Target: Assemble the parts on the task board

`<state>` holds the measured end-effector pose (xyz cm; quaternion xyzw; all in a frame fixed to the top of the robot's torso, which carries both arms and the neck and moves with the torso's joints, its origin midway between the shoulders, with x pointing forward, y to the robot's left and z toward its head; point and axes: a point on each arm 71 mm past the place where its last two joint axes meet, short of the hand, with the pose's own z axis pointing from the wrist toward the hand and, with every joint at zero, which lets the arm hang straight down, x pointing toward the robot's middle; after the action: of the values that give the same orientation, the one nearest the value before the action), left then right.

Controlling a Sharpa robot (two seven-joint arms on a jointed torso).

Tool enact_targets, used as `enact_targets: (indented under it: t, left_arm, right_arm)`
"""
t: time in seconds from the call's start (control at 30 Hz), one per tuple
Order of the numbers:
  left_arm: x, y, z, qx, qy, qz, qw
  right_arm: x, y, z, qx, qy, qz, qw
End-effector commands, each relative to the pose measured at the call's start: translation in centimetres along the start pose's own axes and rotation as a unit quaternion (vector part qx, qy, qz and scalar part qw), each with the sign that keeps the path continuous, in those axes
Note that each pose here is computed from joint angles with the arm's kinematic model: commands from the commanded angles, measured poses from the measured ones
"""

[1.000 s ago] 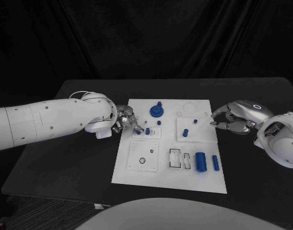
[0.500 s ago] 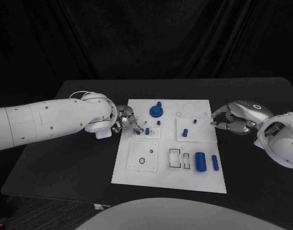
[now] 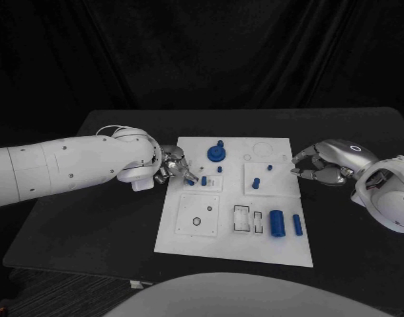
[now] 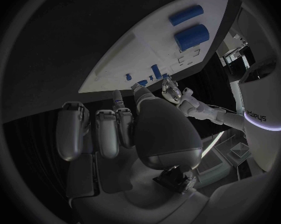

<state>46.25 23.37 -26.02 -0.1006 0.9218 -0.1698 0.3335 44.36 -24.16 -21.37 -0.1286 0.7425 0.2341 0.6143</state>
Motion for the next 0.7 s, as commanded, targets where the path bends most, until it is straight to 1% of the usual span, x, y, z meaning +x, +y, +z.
enact_targets:
  t: [0.03, 0.7]
  left_arm:
    - [0.84, 0.86, 0.22, -0.026, 0.020, 0.010, 0.999]
    - [0.84, 1.00, 0.17, -0.030, 0.020, 0.010, 0.999]
  right_arm:
    - [0.12, -0.09, -0.02, 0.008, 0.004, 0.000, 1.000]
    - [0.14, -0.09, -0.01, 0.007, 0.004, 0.000, 1.000]
